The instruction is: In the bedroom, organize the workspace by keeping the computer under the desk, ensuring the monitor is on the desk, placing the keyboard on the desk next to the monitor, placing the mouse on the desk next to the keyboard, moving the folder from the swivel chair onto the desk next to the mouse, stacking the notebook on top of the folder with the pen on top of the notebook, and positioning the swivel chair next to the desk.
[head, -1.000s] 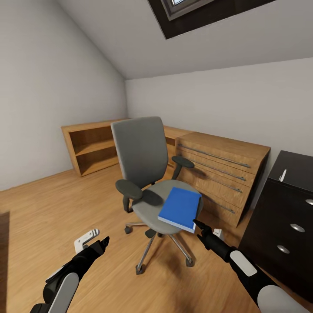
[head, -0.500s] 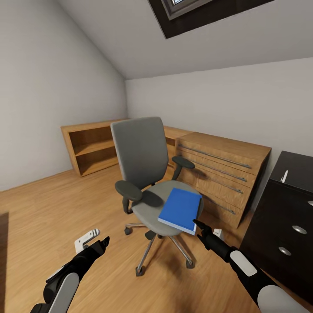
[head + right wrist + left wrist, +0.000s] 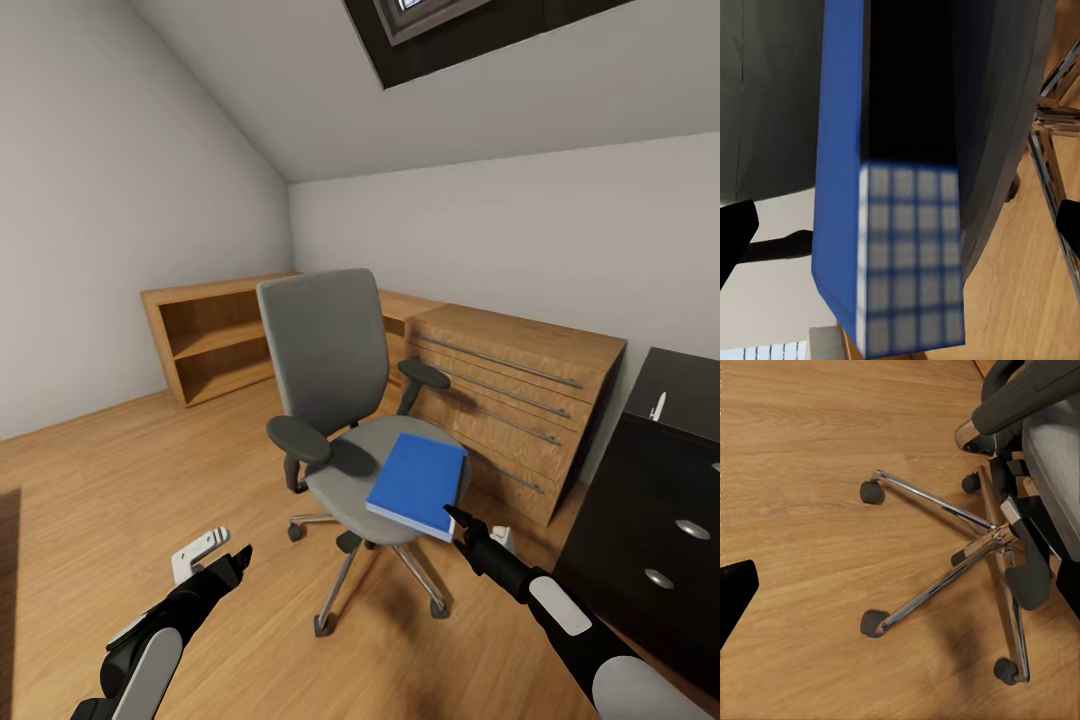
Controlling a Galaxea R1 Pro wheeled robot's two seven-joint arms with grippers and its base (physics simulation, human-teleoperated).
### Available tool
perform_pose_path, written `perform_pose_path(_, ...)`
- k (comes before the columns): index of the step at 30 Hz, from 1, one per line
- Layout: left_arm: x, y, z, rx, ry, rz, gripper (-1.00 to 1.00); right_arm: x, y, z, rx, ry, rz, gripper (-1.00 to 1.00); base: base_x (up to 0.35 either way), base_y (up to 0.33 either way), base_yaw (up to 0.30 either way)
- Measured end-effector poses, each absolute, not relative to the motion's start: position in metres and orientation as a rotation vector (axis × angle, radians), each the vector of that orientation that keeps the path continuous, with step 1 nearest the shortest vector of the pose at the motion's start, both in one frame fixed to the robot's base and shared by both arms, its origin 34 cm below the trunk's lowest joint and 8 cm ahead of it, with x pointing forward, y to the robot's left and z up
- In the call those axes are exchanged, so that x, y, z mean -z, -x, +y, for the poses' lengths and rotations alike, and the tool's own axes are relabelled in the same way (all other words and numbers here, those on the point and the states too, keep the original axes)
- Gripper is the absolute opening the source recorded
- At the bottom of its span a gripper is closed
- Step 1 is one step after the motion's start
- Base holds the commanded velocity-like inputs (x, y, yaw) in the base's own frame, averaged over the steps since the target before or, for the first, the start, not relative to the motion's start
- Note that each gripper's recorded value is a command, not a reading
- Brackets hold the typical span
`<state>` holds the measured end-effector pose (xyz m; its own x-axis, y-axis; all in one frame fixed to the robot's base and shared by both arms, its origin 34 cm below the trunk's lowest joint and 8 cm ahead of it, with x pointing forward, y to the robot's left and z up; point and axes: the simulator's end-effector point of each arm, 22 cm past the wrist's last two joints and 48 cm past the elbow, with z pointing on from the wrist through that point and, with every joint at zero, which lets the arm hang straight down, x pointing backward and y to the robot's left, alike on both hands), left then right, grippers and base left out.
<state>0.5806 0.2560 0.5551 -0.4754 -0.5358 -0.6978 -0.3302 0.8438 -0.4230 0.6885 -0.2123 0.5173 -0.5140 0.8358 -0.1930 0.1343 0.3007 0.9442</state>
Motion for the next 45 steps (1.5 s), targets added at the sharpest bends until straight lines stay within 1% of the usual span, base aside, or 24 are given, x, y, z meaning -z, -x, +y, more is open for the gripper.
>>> perform_pose_path(13,-0.554,-0.58,0.256,0.285,0.632,2.112,1.0,-0.518,-0.689,-0.212,-1.254,-0.864,1.859,1.0,0.001,0.002,0.0)
perform_pose_path(14,-0.554,-0.58,0.256,0.285,0.632,2.113,1.0,-0.518,-0.689,-0.212,-1.254,-0.864,1.859,-1.0,0.0,0.0,0.0)
perform_pose_path(45,-0.559,-0.581,0.256,0.284,0.633,2.12,1.0,-0.528,-0.691,-0.212,-1.256,-0.858,1.857,-1.0,0.0,0.0,0.0)
